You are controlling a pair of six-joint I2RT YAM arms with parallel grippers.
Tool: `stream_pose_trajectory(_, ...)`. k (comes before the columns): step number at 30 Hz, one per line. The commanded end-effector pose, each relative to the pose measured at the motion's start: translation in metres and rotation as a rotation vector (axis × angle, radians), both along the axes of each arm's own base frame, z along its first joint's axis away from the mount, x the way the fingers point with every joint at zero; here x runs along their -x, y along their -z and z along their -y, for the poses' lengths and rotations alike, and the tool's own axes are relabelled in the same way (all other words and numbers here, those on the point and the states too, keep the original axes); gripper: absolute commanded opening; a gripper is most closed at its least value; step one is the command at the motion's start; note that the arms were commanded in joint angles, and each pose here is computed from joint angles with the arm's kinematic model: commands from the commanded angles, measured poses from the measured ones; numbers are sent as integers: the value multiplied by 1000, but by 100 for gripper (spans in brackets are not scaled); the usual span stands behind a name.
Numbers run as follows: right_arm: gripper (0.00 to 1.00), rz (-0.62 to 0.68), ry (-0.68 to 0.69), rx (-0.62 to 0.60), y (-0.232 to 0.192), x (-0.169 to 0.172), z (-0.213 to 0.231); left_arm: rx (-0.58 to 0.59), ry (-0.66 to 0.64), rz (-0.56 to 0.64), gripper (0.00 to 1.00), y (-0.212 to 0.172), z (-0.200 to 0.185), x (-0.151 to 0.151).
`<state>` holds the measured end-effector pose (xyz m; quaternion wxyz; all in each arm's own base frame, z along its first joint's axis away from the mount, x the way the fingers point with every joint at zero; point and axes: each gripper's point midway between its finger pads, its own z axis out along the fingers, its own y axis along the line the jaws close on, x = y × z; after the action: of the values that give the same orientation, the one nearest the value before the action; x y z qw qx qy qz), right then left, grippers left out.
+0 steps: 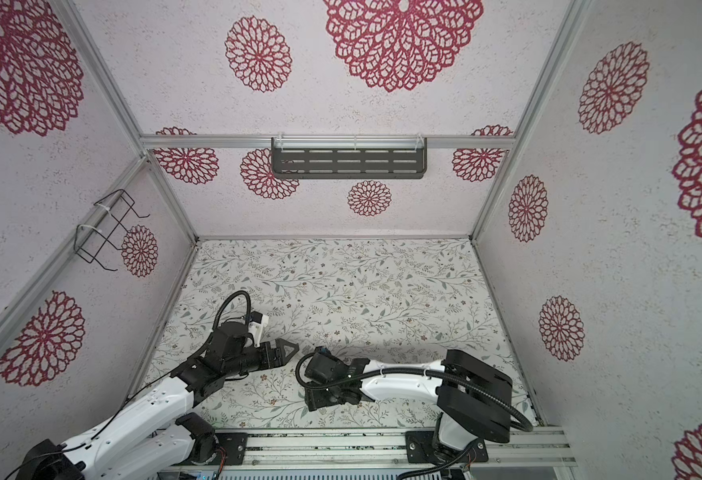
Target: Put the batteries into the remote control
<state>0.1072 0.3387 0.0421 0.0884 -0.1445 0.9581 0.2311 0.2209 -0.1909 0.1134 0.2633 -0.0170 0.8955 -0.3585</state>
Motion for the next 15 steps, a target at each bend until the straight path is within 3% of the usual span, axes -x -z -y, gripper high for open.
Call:
stream_pose_trajectory(1, 78, 16, 99, 26, 0, -11, 3, -10, -4, 35, 97, -12, -5, -2)
stream_pose_trajectory(6, 86, 65, 119, 102, 6, -27, 7, -14, -3, 43, 97, -17, -8, -1)
stream_pose_trajectory(15, 85, 163, 133, 285, 11, -50, 23, -10, 2, 59, 97, -26, -8, -3)
